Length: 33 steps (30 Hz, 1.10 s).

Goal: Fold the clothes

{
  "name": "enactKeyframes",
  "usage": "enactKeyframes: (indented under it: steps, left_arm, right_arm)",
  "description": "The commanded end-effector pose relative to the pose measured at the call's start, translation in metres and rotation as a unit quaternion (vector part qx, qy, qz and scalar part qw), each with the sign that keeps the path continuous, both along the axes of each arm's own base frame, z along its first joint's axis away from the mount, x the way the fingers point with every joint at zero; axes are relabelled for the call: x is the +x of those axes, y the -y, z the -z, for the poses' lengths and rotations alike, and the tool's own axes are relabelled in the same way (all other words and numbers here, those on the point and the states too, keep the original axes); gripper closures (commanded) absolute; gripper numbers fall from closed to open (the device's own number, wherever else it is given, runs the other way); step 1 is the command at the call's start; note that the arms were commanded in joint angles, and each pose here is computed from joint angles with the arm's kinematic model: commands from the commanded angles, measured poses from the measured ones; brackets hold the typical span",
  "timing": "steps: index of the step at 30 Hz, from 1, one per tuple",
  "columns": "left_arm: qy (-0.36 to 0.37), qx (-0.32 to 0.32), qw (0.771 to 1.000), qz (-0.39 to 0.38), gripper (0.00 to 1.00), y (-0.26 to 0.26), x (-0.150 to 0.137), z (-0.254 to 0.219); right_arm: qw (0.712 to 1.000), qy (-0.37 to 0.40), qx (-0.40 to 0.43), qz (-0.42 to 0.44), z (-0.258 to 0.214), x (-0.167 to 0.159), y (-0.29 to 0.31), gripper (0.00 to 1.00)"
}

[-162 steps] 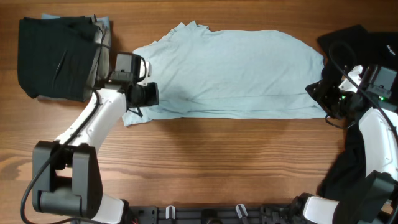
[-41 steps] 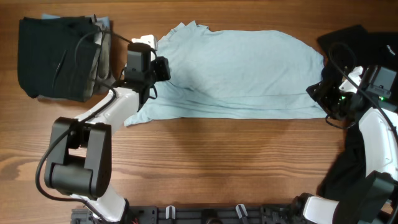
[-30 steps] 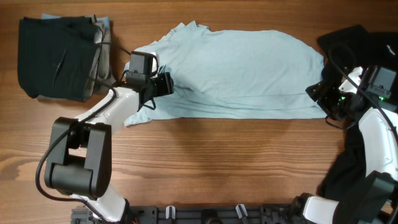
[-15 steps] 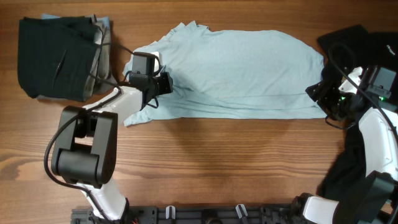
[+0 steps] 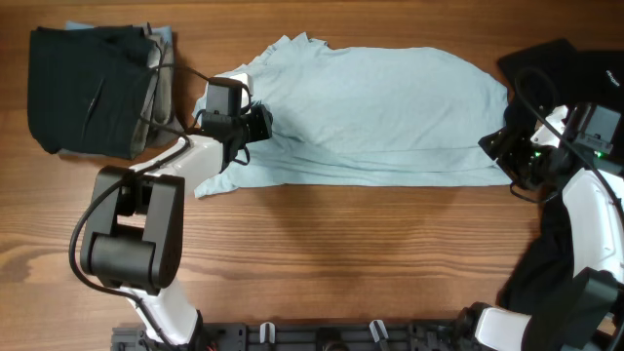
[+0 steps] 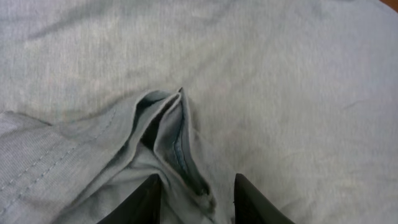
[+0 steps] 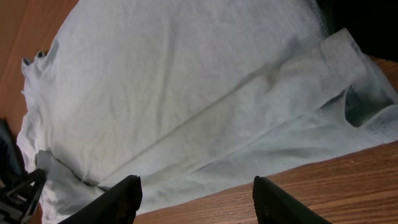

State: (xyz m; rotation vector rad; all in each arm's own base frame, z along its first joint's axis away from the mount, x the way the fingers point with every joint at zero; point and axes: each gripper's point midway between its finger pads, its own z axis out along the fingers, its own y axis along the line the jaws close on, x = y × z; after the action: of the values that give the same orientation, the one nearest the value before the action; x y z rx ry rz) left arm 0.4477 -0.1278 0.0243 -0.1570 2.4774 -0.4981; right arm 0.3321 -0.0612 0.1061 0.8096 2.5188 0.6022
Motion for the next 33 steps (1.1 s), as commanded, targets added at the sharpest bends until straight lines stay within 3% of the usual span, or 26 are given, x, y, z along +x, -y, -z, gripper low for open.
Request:
enactKeyframes:
  steps: [1, 7, 8, 10, 13, 17, 20, 23, 27, 33]
  left_arm:
    - [0.007, -0.010, 1.000, 0.002, 0.63, 0.006, 0.004, -0.003]
    - [0.016, -0.018, 1.000, 0.002, 0.62, 0.008, 0.007, -0.007]
    - [0.007, -0.018, 1.000, 0.004, 0.58, 0.008, 0.004, -0.004]
    - [-0.015, -0.015, 1.000, 0.005, 0.41, 0.007, -0.005, 0.003]
    - [-0.025, -0.012, 1.000, 0.006, 0.43, 0.006, -0.008, 0.006]
    - [-0.014, -0.011, 1.000, 0.004, 0.59, 0.006, -0.004, 0.003]
    - [-0.010, 0.000, 1.000, -0.005, 0.62, 0.001, -0.002, 0.004]
    - [-0.007, -0.002, 1.000, -0.005, 0.60, 0.001, 0.000, 0.002]
    - [-0.011, -0.021, 1.000, 0.009, 0.43, 0.009, -0.003, 0.001]
    - [-0.032, -0.042, 0.998, 0.027, 0.46, 0.016, -0.014, 0.000]
  right_arm:
    - [1.000, 0.013, -0.015, -0.007, -0.008, 0.004, 0.002, 0.38]
    - [1.000, 0.014, -0.015, -0.007, -0.008, 0.004, 0.002, 0.38]
    - [1.000, 0.013, -0.015, -0.007, -0.008, 0.003, 0.002, 0.38]
    - [1.000, 0.011, -0.014, -0.008, -0.007, 0.003, 0.002, 0.38]
    - [1.000, 0.013, -0.015, -0.007, -0.008, 0.003, 0.002, 0.38]
    - [1.000, 0.016, -0.016, -0.007, -0.008, 0.005, 0.003, 0.38]
    - [1.000, 0.015, -0.016, -0.007, -0.008, 0.004, 0.002, 0.38]
    - [1.000, 0.012, -0.014, -0.008, -0.007, 0.003, 0.002, 0.38]
    - [1.000, 0.012, -0.014, -0.007, -0.008, 0.003, 0.002, 0.38]
    - [1.000, 0.012, -0.014, -0.007, -0.007, 0.003, 0.002, 0.38]
